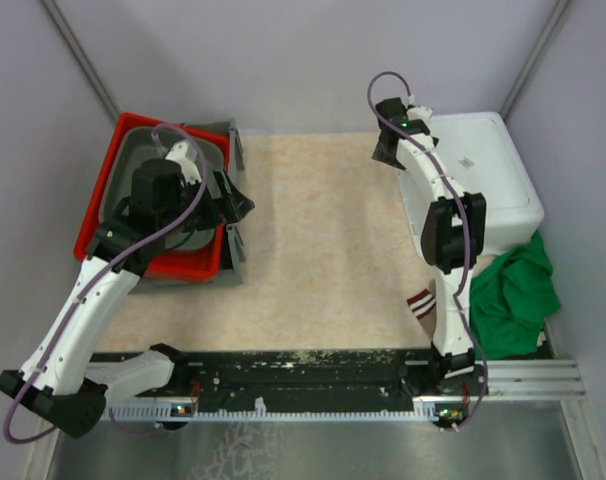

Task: Turn the large container upside down

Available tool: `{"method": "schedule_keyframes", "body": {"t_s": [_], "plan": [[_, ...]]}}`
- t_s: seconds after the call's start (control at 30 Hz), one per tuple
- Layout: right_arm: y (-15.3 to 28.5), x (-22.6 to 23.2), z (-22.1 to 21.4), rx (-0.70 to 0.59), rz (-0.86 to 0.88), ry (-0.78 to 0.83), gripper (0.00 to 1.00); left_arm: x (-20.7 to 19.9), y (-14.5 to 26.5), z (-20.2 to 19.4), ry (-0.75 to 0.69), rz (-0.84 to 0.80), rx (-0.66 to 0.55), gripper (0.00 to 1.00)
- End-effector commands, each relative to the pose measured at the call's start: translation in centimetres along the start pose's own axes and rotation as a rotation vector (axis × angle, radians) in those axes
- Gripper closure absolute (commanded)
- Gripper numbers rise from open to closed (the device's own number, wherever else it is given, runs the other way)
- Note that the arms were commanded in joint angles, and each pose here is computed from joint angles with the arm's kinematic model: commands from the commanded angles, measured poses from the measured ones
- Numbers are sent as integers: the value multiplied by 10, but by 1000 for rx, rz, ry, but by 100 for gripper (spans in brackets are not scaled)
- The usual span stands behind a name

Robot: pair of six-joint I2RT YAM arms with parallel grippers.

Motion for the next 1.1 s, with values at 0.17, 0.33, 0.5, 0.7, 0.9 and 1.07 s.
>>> {"method": "schedule_keyframes", "body": {"t_s": [0.17, 0.33, 0.5, 0.7, 0.9, 1.07], "plan": [[-8, -31, 27, -29, -71, -65, 1, -1, -3, 4, -24, 7, 7, 0], [32, -18, 47, -68, 89, -89, 1, 0, -10, 15, -62, 46, -10, 0], [134, 2, 60, -262, 334, -40, 1, 40, -15, 40, -140, 346, -83, 0], [188, 3, -7, -242, 578, -58, 1, 104, -3, 53, -296, 822, -50, 2], [193, -35, -60, -234, 577, -94, 1, 125, -8, 24, -397, 911, 166, 9], [199, -59, -71, -248, 529, -84, 1, 129, -3, -1, -472, 800, 270, 2]]}}
Point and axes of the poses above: each gripper's point midway between its finger pads, its own y axis back along the fingers, its own x axis along the line the jaws close on, z = x × y, the point moved 2 cm from there along y, back along the fingers, and after that the axes turned 7 degrees about y, right-handed, at the moved point
